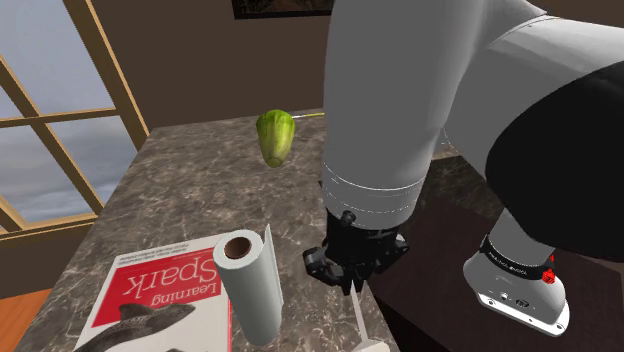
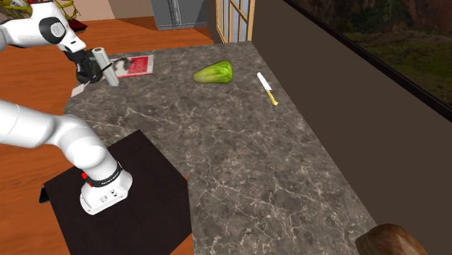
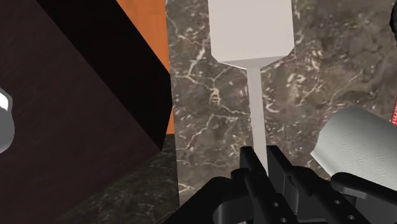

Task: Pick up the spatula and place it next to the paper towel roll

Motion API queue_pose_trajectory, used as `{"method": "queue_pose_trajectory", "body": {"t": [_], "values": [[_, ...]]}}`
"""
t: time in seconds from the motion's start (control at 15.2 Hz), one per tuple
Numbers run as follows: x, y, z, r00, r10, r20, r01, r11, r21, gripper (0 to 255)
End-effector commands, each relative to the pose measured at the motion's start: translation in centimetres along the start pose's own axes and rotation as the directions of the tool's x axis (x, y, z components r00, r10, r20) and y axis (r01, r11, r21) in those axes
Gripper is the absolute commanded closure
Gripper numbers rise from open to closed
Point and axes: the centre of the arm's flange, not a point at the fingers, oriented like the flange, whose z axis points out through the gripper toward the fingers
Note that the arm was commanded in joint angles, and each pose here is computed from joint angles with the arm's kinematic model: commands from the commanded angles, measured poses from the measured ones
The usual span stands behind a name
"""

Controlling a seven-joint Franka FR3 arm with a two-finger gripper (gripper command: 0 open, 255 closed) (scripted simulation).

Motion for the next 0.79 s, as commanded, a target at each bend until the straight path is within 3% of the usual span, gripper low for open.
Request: {"method": "queue_pose_trajectory", "body": {"t": [0.0, 0.73], "values": [[-0.1, 0.1, 1.0, 1.000, 0.000, 0.000, 0.000, 1.000, 0.001, 255], [-0.5, 0.1, 6.8, 1.000, 0.000, 0.000, 0.000, 1.000, 0.001, 255]]}}
